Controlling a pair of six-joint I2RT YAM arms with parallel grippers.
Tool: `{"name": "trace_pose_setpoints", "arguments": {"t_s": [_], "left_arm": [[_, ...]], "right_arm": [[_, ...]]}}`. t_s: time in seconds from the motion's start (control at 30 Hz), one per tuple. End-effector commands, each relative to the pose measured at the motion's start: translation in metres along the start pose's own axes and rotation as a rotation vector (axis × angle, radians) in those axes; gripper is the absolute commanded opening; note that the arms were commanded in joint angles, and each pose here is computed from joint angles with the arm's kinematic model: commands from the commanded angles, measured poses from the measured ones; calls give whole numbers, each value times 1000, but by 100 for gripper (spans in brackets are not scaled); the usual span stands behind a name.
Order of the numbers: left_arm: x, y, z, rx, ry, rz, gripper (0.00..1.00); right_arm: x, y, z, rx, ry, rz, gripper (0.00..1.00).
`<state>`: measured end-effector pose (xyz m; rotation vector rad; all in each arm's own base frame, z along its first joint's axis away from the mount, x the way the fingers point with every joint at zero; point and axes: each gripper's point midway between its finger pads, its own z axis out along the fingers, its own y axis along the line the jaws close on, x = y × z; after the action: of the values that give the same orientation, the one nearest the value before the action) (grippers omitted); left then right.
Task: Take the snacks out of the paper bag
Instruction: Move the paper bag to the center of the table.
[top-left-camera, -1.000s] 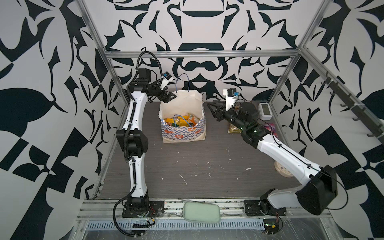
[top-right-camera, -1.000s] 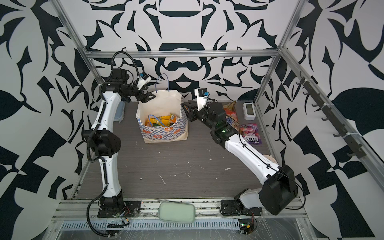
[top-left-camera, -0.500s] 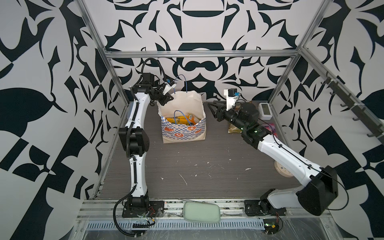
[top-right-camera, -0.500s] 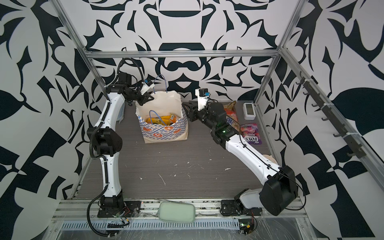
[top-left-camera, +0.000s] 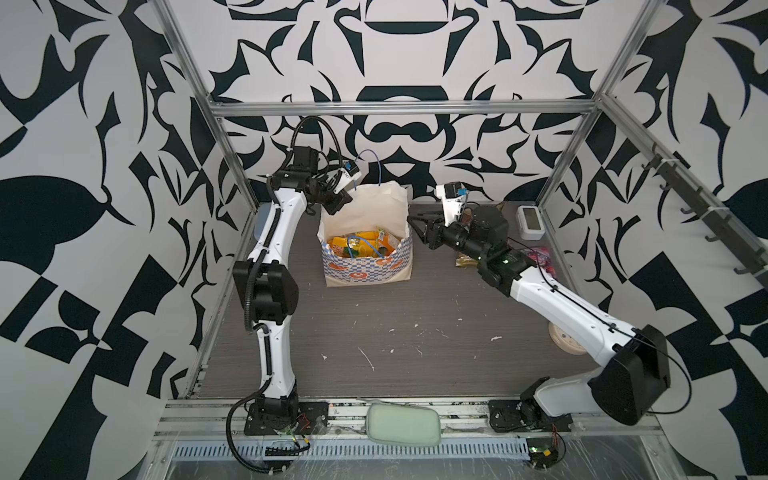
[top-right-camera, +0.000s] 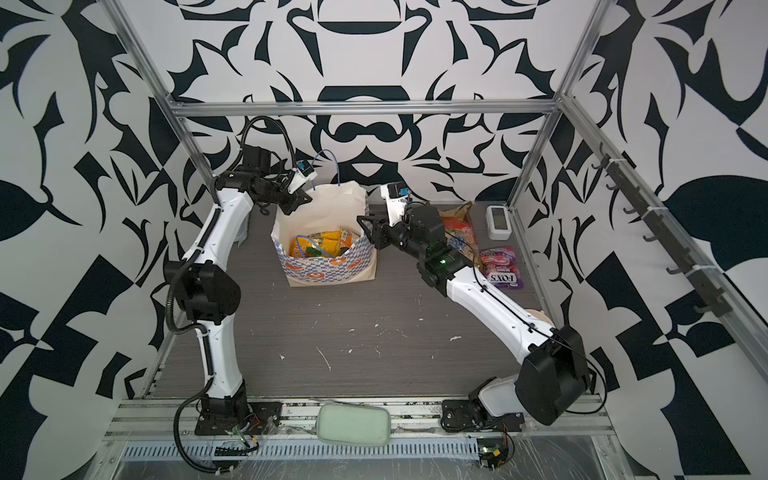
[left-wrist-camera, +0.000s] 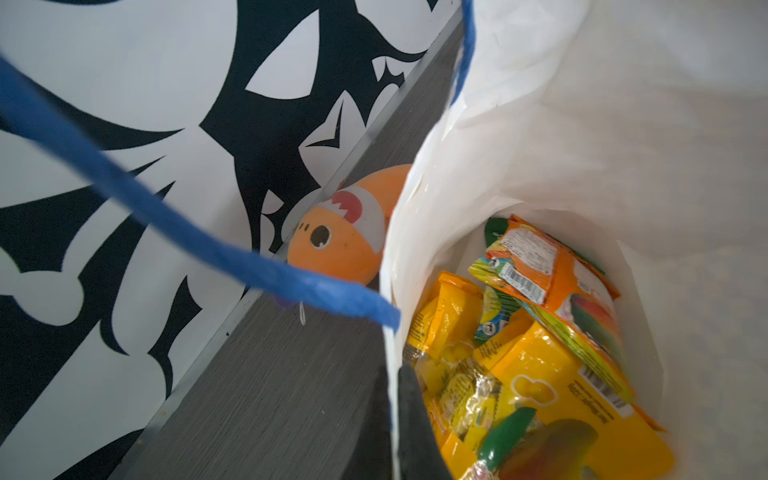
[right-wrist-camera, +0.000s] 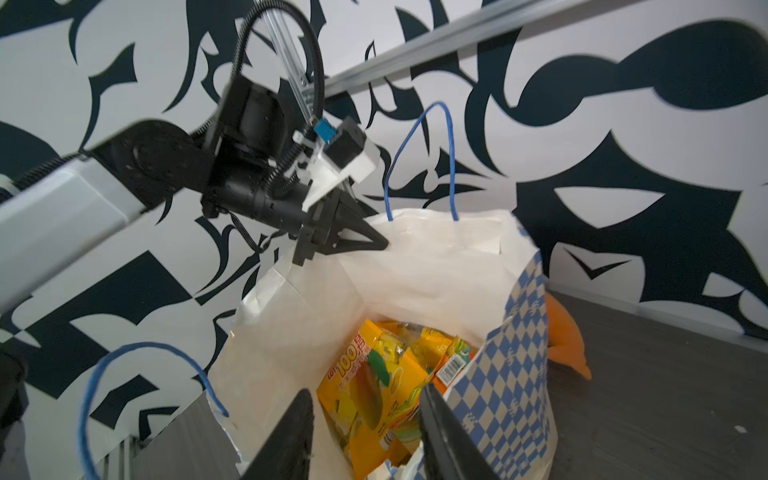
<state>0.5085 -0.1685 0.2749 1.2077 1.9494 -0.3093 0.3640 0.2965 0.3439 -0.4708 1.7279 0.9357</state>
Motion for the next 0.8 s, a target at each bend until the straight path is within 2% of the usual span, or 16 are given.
{"name": "trace_pose_setpoints", "arguments": {"t_s": [0.0,0.23,0.33,0.47,0.63,0.77], "left_arm": [[-43,-5,-45,-99,-102,75,0],[-68,-35,-80,-235,-182,147,0],[-71,-52,-84,-274,-183,140,0],[-71,-80,-79,-358,-180,164,0],[-72,-119,-85,-393,-205,178,0],[-76,-156,-95,-356,-246,201,0]], "right_arm": [[7,15,5,-63,55,-23,45],[53,27,9,-62,195,-114,44],[63,34,5,-45,221,-161,44],[73,36,6,-38,277,-146,42],[92,3,9,139,348,-137,39],[109,-32,1,324,385,-113,36]]}}
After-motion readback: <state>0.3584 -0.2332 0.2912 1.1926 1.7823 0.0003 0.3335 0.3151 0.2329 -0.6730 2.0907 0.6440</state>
